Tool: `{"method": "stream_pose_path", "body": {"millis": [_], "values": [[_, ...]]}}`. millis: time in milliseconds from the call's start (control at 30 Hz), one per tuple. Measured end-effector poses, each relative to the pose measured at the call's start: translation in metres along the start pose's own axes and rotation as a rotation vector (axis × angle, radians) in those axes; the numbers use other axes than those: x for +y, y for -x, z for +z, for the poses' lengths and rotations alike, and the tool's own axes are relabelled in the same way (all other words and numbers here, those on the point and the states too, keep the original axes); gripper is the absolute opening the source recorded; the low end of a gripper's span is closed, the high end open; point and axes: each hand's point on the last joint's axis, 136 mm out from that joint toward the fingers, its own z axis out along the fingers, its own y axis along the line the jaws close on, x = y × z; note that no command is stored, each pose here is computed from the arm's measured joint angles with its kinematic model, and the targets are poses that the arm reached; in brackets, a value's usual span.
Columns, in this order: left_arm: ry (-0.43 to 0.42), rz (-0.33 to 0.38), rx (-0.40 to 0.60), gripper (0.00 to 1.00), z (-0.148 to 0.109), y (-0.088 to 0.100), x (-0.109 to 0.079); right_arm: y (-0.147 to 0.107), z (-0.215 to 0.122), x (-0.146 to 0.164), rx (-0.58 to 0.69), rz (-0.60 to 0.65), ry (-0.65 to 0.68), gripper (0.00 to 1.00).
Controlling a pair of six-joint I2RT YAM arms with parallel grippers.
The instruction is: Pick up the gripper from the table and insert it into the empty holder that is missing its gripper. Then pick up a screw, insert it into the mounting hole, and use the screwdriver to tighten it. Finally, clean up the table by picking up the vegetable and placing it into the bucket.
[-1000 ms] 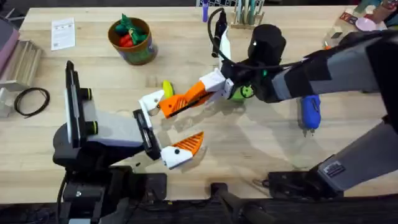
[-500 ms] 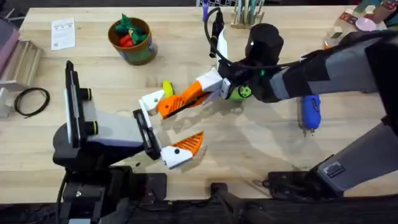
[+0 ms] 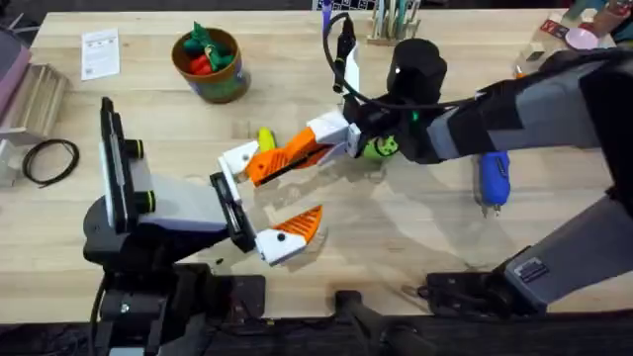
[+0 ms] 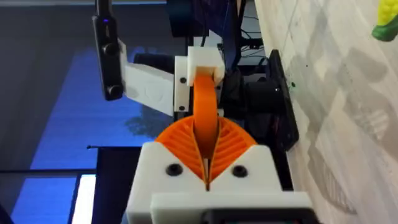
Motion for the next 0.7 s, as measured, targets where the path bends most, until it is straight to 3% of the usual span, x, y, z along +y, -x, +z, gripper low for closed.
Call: {"method": "stream_pose_path", "body": {"millis": [700], "values": [[0.025,0.005,-0.002,0.985,0.000,0.001,0.004,0.015,0.005,0.002,-0.018,0.042,-0.011,0.008]]}}
